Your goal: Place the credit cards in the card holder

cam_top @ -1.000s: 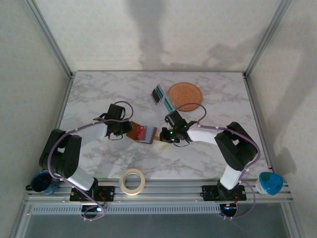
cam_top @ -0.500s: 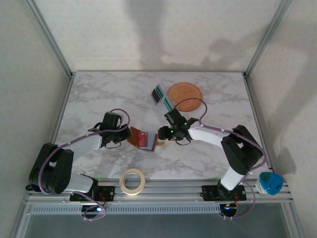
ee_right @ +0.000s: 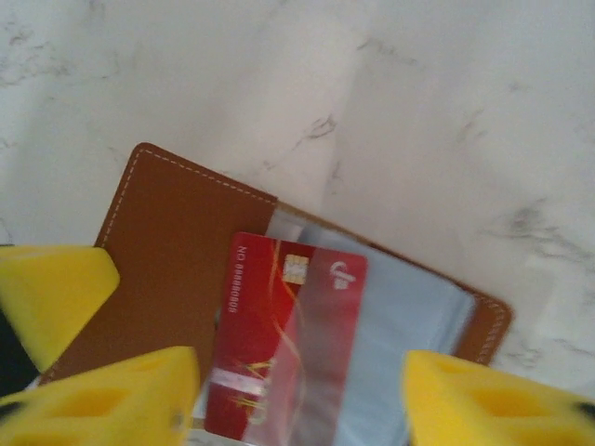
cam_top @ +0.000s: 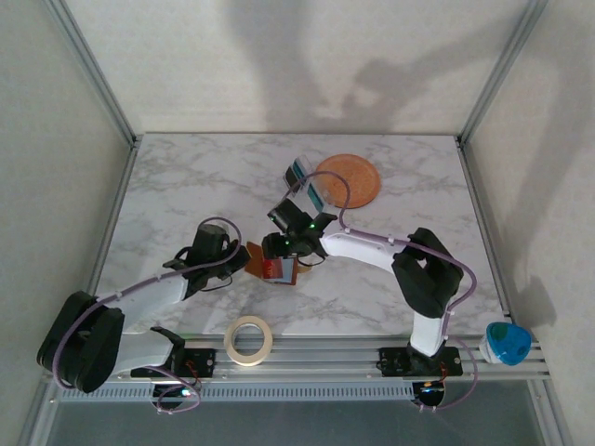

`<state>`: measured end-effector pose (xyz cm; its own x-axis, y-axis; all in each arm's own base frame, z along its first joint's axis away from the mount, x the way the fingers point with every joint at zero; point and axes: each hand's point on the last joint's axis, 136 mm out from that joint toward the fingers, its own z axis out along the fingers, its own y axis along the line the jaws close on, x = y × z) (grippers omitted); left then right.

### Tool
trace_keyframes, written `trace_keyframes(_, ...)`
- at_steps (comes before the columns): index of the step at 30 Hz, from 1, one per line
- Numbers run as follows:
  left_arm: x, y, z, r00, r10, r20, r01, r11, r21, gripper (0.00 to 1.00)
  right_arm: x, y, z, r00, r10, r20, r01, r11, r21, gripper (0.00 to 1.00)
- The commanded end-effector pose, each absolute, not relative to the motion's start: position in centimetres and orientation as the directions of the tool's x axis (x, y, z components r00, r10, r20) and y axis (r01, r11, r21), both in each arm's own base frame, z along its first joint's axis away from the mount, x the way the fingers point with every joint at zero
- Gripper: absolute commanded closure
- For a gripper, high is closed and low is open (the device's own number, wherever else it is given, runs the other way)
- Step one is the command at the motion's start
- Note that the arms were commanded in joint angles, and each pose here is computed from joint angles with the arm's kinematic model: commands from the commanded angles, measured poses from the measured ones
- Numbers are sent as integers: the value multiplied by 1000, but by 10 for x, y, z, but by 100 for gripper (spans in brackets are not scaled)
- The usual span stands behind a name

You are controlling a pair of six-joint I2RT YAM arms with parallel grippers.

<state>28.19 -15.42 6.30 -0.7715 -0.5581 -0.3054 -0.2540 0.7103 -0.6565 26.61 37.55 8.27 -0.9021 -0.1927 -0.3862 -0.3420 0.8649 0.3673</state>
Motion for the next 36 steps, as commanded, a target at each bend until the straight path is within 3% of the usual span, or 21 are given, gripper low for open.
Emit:
trace_keyframes(1,288,-153,74,-717,-621,-317,-266,664,-699,100,264,402,93,-933,-123,-338,-300,785,542,65)
trace_keyframes(2,289,-154,75,-717,-621,-317,-265,663,-700,100,264,406,93,-939,-115,-325,-289,776,561,71)
trace_keyframes(4,288,-155,73,-721,-619,-312,-265,662,-701,100,263,410,89,-946,-120,-302,-279,774,569,72)
trace_keyframes(6,289,-159,74,-723,-620,-304,-258,651,-714,100,263,405,80,-941,-137,-310,-288,807,516,55)
trace_keyframes(7,288,-161,75,-723,-623,-299,-256,643,-722,100,264,402,77,-934,-144,-327,-297,823,485,53)
trace_keyframes(12,288,-165,76,-724,-625,-293,-251,633,-732,100,253,419,74,-942,-132,-309,-301,741,600,73)
trace_keyframes(19,286,-166,72,-728,-623,-288,-256,636,-728,100,263,425,77,-954,-42,-296,-235,716,657,82)
trace_keyframes(25,286,-169,69,-732,-621,-279,-259,633,-729,100,268,419,42,-962,1,-273,-180,748,639,89)
trace_keyframes(36,285,-168,63,-734,-618,-282,-266,644,-717,100,270,382,22,-942,-3,-336,-180,848,499,89)
